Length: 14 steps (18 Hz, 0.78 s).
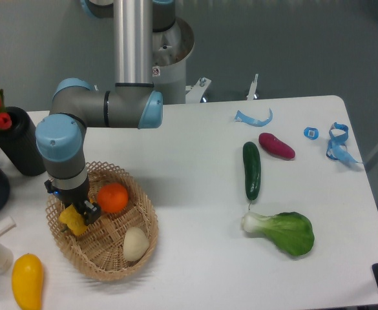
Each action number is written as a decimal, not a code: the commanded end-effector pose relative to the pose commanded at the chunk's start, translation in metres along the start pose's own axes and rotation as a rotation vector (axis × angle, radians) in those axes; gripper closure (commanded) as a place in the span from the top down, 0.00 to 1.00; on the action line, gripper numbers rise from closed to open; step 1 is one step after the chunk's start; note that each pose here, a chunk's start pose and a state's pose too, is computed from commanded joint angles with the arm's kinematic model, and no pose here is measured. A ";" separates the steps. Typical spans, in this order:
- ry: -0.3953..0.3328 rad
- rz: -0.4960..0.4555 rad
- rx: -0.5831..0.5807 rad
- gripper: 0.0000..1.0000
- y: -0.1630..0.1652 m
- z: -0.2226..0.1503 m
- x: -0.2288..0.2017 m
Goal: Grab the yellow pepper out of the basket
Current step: 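Close the gripper around the yellow pepper inside the basket, then lift the yellow pepper up out of the basket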
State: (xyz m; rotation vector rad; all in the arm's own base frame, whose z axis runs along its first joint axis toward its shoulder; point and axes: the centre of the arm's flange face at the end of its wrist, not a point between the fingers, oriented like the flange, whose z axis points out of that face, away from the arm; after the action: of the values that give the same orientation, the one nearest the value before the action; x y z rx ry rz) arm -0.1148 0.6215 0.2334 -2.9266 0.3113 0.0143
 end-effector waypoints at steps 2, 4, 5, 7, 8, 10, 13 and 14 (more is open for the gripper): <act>-0.005 -0.001 0.007 0.17 -0.002 -0.004 -0.001; -0.014 -0.002 0.022 0.17 -0.005 -0.012 -0.004; -0.019 -0.004 0.038 0.17 -0.008 -0.020 -0.007; -0.040 -0.008 0.090 0.17 -0.015 -0.048 -0.016; -0.054 -0.019 0.107 0.17 -0.016 -0.058 -0.026; -0.087 -0.057 0.155 0.17 -0.012 -0.088 -0.054; -0.112 -0.136 0.249 0.17 0.003 -0.133 -0.113; -0.129 -0.156 0.277 0.17 0.006 -0.148 -0.132</act>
State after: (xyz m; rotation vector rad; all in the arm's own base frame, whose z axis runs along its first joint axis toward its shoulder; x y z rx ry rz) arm -0.2464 0.6140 0.3812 -2.6506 0.0583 0.1260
